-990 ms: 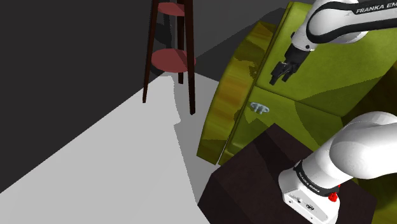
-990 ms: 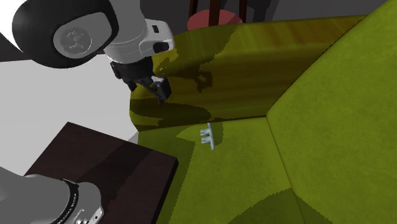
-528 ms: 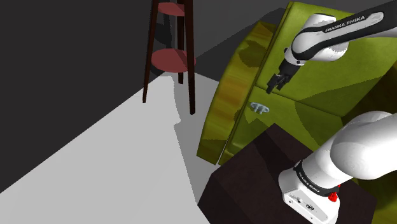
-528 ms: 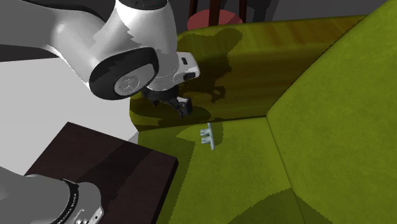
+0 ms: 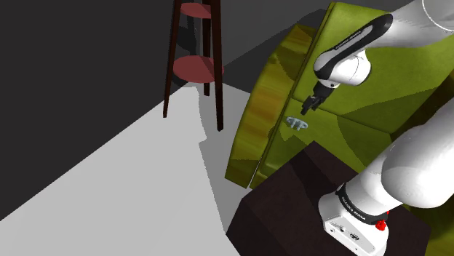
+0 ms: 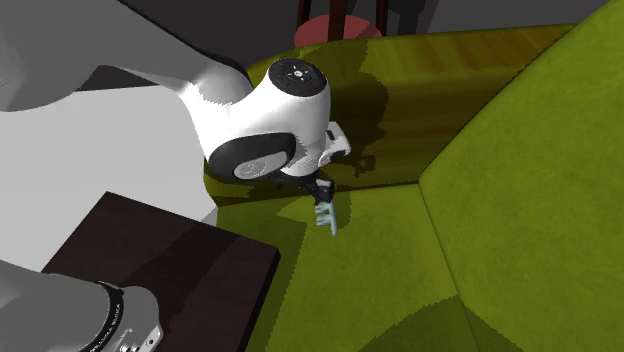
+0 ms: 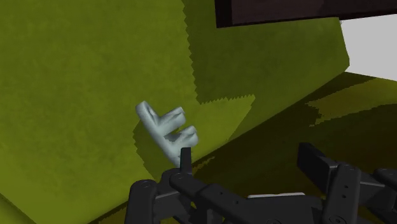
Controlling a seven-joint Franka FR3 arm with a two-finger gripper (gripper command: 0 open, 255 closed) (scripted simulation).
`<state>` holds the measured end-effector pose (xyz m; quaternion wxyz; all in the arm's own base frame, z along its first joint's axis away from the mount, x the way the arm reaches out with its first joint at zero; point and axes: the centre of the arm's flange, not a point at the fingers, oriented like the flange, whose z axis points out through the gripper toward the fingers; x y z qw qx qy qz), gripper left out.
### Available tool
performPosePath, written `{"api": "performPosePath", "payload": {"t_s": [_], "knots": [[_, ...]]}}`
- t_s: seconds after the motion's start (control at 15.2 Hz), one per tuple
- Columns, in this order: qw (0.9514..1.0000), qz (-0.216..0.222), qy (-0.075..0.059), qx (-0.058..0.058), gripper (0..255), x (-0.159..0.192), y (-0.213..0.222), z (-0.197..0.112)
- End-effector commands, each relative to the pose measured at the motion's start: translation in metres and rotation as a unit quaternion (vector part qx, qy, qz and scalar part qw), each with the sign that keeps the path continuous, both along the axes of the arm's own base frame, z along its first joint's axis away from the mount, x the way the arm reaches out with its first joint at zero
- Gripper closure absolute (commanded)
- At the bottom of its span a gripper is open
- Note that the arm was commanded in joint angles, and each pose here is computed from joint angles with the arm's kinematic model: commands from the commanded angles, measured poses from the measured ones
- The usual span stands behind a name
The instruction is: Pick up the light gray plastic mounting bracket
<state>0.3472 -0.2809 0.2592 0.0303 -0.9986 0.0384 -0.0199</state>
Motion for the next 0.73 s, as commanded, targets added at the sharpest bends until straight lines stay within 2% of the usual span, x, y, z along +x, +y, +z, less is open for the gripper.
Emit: {"api": "performPosePath", "payload": {"t_s": [0.0, 0.46, 0.66], "knots": [[1.0, 0.004, -0.001, -0.001, 0, 0.004, -0.016, -0.023], [0.9998, 0.019, -0.002, -0.001, 0, 0.02, -0.067, -0.099], [0.9998, 0.019, -0.002, -0.001, 0, 0.021, -0.069, -0.112]]}}
